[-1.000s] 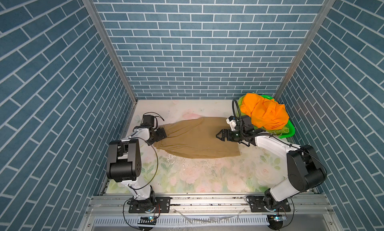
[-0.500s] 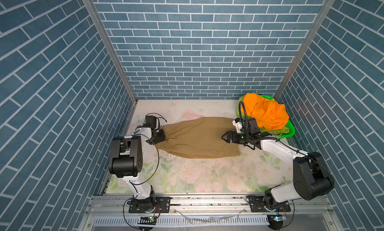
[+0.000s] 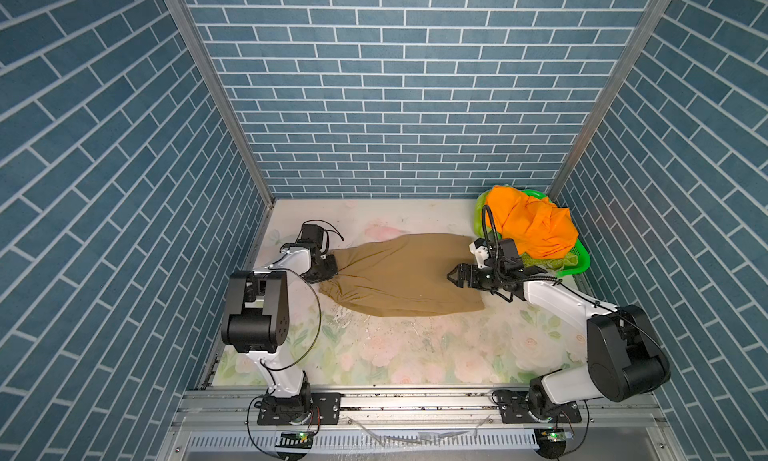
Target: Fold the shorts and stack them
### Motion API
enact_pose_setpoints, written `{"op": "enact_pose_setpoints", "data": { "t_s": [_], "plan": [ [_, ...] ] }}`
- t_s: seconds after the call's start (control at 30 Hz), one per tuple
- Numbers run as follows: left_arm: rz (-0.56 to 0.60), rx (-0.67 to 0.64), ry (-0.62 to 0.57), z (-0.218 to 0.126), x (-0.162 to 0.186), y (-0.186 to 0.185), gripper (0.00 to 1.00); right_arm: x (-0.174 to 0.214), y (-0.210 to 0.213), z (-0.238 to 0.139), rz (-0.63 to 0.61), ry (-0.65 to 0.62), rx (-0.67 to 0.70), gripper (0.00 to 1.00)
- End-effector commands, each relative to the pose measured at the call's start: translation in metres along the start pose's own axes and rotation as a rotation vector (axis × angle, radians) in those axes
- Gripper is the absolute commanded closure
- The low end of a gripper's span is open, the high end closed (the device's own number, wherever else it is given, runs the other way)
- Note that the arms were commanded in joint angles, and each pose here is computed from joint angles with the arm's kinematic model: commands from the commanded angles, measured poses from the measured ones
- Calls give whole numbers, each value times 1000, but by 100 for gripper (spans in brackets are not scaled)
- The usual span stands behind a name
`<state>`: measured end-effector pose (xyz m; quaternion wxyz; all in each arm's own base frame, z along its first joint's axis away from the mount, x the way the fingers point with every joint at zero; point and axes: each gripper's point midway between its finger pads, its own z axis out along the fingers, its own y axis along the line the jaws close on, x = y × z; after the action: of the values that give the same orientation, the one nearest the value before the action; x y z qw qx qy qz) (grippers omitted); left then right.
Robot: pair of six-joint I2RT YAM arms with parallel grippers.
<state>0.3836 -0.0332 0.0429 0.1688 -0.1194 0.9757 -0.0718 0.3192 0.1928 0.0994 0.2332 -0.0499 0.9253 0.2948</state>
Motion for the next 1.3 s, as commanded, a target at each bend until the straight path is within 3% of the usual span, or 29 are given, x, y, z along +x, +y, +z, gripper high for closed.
{"op": "enact_pose_setpoints", "data": {
  "t_s": [0.0, 0.13, 0.43, 0.87, 1.1, 1.27],
  "plan": [
    [49, -13, -23, -27, -9, -14, 100, -10, 9, -7, 23, -49, -40, 1],
    [121, -19, -50, -53, -21, -38, 100, -6, 31, 0, 79, -70, -123, 1],
    [220, -11, -121, -93, -45, -83, 100, 17, 102, 51, 40, -82, -167, 1],
    [302, 0, -157, -114, -53, -111, 100, 47, 102, 107, -382, 47, 222, 1],
    [305, 4, -162, -116, -54, -112, 100, 68, 105, 131, -534, 80, 367, 1],
    [315, -3, -164, -117, -55, -112, 100, 76, 97, 138, -543, 109, 402, 1]
  ]
}}
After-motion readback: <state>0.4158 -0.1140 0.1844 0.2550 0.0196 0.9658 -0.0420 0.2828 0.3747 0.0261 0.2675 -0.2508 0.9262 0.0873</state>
